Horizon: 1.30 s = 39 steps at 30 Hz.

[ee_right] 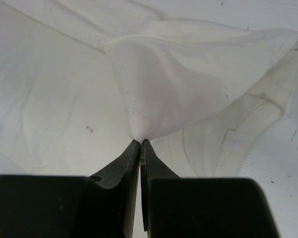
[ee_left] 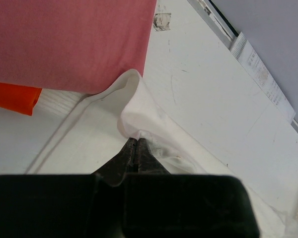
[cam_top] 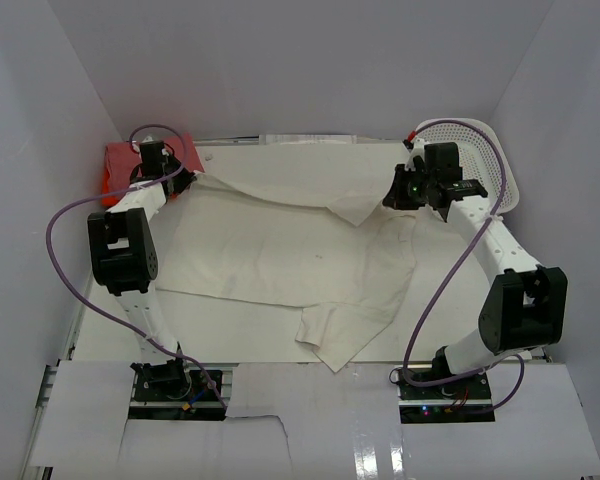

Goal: Fold and stack the t-shirts
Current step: Fold the flattened tshirt in 1/3 of the way

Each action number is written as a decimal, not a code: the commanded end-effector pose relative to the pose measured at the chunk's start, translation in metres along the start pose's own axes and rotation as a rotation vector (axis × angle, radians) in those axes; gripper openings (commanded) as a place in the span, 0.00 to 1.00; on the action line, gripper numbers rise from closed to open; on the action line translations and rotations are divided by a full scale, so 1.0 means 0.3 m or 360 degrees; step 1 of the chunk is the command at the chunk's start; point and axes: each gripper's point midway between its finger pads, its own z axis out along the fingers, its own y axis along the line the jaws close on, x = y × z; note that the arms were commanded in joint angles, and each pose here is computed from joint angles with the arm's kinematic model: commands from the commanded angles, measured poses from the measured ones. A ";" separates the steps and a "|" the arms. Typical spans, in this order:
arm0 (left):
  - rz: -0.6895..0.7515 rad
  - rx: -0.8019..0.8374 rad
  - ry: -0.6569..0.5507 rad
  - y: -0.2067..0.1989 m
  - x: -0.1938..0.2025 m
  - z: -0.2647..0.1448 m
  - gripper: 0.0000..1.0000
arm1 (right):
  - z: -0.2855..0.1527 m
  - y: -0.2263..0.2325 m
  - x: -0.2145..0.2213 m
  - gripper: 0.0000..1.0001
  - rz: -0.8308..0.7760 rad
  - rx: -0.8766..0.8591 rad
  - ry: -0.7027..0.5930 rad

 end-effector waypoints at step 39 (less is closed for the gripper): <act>0.0048 -0.0045 -0.0020 0.023 -0.002 -0.119 0.00 | -0.027 0.033 0.158 0.08 -0.0071 0.0031 0.0044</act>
